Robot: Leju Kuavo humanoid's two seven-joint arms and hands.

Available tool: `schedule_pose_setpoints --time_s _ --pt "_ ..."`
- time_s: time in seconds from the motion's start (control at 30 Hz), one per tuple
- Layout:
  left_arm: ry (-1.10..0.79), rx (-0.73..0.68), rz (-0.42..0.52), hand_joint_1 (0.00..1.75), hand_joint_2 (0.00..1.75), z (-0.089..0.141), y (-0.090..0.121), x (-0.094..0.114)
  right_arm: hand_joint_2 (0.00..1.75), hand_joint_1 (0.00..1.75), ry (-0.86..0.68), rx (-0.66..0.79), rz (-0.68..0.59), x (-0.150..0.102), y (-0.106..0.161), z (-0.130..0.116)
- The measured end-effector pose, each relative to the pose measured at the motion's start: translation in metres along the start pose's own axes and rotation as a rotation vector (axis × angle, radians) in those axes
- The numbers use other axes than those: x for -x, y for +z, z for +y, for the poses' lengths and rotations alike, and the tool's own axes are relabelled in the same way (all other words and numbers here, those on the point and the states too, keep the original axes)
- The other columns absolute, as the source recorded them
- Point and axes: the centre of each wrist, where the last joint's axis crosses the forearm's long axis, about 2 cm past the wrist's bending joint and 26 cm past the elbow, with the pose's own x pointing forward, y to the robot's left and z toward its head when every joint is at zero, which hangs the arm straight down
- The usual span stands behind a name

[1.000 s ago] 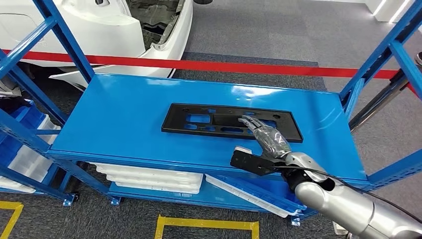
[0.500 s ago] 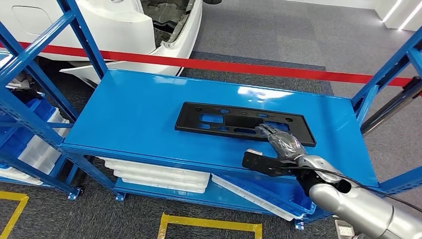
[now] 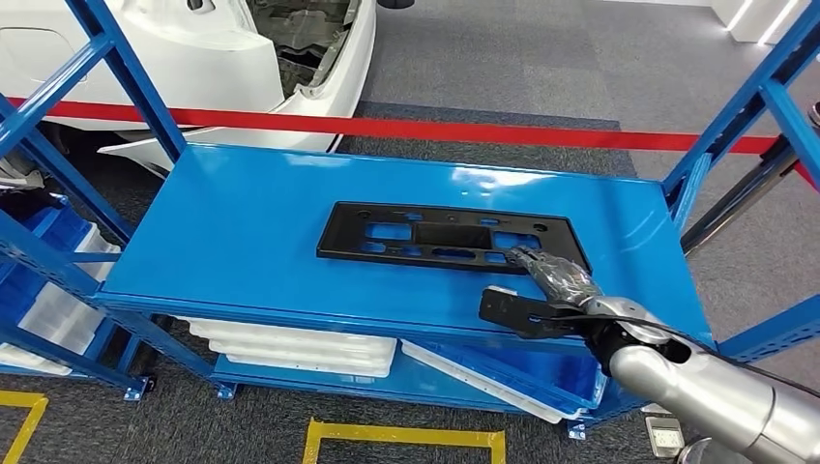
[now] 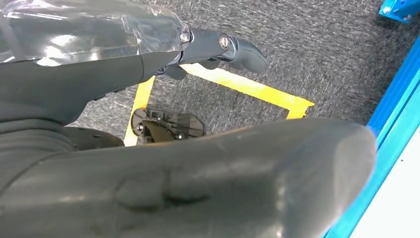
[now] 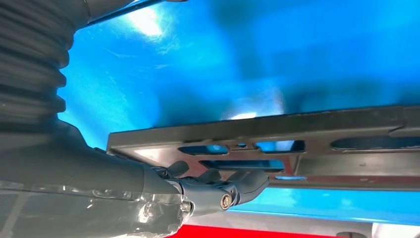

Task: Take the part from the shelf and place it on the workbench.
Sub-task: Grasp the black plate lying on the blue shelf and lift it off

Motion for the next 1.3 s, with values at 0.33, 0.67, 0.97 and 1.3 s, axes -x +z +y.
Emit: schedule_pose_setpoints --time_s 0.33,0.67,0.97,1.3 --pt "0.001 -0.002 0.001 0.0 0.0 0.0 0.001 0.002 1.75 0.0 0.054 0.027 0.044 0.008 0.004 -0.006" --pt "-0.001 -0.002 -0.005 0.0 0.0 0.0 -0.001 -0.001 1.75 0.0 0.152 0.085 0.098 0.015 0.006 -0.008" --pt "-0.002 -0.005 0.0 0.0 0.0 0.001 0.0 0.0 1.75 0.0 0.204 0.117 0.146 0.022 0.009 -0.006" --pt "-0.011 -0.002 -0.004 0.0 0.0 0.002 -0.002 -0.001 1.75 0.0 0.292 0.175 0.188 0.033 0.011 -0.01"
